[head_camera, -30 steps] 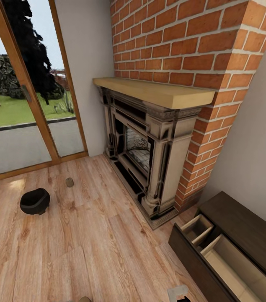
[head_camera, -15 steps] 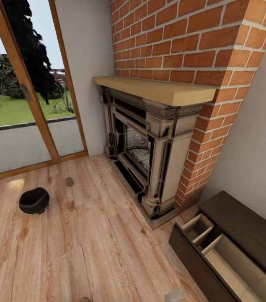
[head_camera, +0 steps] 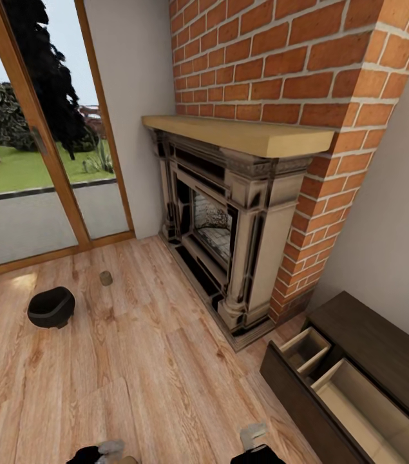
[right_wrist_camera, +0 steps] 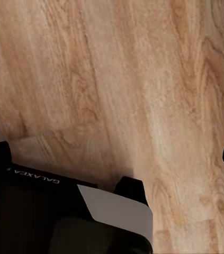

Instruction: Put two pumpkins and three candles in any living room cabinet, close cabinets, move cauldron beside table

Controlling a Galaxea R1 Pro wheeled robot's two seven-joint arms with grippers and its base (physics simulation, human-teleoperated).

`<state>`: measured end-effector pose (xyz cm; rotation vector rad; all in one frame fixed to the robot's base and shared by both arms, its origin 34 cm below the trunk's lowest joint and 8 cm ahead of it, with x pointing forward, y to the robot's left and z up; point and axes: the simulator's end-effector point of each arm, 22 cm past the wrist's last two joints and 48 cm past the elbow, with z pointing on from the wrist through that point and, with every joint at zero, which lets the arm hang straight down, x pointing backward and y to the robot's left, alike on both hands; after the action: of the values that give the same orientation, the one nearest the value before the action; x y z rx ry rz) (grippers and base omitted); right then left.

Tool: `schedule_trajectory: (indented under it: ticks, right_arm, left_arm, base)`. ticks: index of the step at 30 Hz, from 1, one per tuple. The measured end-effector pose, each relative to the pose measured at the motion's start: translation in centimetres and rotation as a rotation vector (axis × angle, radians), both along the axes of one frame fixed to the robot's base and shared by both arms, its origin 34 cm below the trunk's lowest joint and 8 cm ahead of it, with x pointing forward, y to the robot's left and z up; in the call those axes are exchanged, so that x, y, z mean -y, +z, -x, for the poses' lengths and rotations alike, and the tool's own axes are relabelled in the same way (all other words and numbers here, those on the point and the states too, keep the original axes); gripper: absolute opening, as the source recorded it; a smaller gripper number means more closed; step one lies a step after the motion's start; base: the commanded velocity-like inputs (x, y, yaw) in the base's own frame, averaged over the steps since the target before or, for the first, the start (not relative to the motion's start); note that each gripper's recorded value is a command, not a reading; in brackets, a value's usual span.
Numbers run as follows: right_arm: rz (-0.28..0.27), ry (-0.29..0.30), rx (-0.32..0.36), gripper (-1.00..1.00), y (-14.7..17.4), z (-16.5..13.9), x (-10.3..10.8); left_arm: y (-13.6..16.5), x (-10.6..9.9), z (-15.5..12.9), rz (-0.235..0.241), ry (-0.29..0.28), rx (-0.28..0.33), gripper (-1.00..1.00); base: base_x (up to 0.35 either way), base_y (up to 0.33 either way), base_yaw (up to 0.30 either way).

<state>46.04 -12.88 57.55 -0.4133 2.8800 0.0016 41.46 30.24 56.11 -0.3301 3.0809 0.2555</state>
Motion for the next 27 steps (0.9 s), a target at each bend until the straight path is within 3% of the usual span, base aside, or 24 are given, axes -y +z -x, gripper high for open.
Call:
schedule_trajectory:
  ticks: [1,4,5,7,8,12,17,23,27]
  right_arm:
    - [-0.009,0.0,0.015,1.0,0.3,-0.8,-0.5]
    - [-0.031,-0.006,0.073,1.0,1.2,-3.4,-1.5]
    - [-0.05,-0.01,0.109,1.0,2.5,-5.7,-2.4]
    - [-0.045,-0.01,0.101,1.0,2.6,-6.5,-2.3]
    - [-0.007,-0.006,0.018,1.0,1.9,-5.6,-1.1]
    - [0.014,-0.002,-0.026,1.0,0.5,-4.1,-0.3]
    - [0.015,0.005,-0.038,1.0,-0.4,-3.6,-0.4]
    - [0.017,0.008,-0.038,1.0,-1.2,-3.7,-0.3]
    - [0.015,0.009,-0.026,1.0,-1.8,-4.0,-0.3]
  left_arm:
    - [0.8,0.5,-3.4,0.009,-0.007,0.051,1.0]
    - [1.7,1.1,-6.9,0.022,-0.011,0.085,1.0]
    - [2.9,4.9,-7.0,0.105,-0.064,-0.063,1.0]
    - [3.5,5.8,-8.3,0.122,-0.087,-0.061,1.0]
    - [3.4,4.6,-8.0,0.108,-0.084,-0.08,1.0]
    - [2.4,3.3,-6.9,0.088,-0.066,-0.106,1.0]
    - [1.4,1.5,-7.6,0.052,-0.041,-0.053,1.0]
    - [0.1,0.5,-7.1,0.03,-0.02,-0.047,1.0]
    - [-0.6,0.2,-8.0,0.013,-0.01,0.007,1.0]
  base:
    - [0.0,0.0,0.0]
    - [0.0,0.0,0.0]
    - [0.0,0.0,0.0]
    - [0.0,0.0,0.0]
    - [0.0,0.0,0.0]
    - [0.0,0.0,0.0]
    - [0.0,0.0,0.0]
    - [0.0,0.0,0.0]
    - [0.0,0.0,0.0]
